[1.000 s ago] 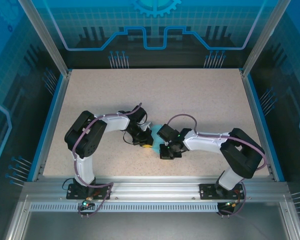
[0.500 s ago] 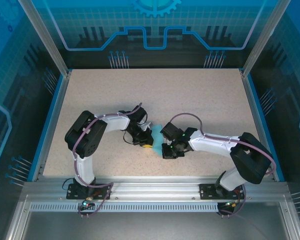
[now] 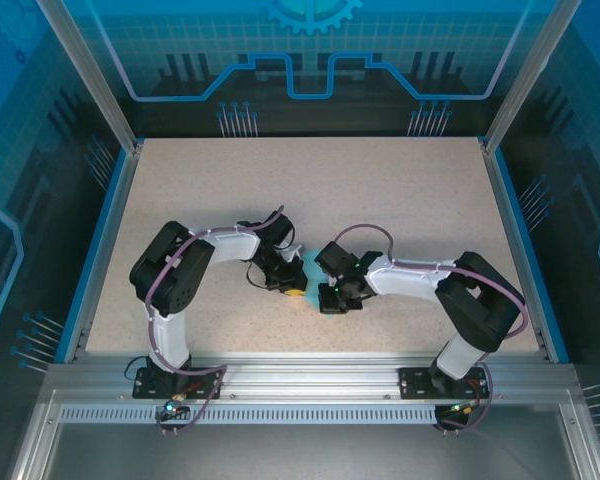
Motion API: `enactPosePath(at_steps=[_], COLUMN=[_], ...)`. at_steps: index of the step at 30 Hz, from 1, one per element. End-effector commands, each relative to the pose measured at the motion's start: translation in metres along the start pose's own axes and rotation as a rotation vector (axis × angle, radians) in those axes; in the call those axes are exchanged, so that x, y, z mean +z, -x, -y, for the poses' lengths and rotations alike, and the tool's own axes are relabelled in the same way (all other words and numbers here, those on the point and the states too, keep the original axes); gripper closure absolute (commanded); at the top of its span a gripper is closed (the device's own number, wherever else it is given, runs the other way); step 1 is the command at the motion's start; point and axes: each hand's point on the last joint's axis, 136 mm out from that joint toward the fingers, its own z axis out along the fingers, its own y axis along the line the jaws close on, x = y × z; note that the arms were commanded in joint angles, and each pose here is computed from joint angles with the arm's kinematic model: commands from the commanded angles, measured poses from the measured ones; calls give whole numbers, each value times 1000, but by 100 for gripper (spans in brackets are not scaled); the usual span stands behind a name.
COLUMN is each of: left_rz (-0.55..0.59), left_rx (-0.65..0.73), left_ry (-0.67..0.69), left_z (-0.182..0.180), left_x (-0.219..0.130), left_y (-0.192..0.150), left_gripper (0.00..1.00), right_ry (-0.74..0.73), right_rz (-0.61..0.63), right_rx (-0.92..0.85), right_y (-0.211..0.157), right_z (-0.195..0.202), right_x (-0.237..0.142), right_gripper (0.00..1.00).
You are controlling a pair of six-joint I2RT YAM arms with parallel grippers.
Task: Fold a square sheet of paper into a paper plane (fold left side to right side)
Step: Third fold the triangle at the center of the table.
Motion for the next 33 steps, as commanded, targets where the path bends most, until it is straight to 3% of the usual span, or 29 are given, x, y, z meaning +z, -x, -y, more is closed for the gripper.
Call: enactPosePath(at_steps=[1, 5, 10, 18, 33], left_rz=[24, 78, 101, 7, 0], left_rx=[-36, 17, 102, 168, 180], left_ry=[97, 66, 6, -34, 37], left_z=[-17, 0, 21, 36, 27], left_x=[-2, -19, -33, -4, 18], left_y=[-2, 1, -10, -33, -23], left_gripper=[84, 78, 85, 90, 91], right_ry=[-60, -117, -159, -162, -163], right_rz=[-70, -102, -115, -123, -136], right_rx=[32, 60, 64, 60, 59], right_y=[-15, -26, -31, -31, -33], right_z=[19, 35, 44, 44, 43], right_x=[11, 14, 13, 15, 17], right_gripper=[100, 100, 100, 100, 100])
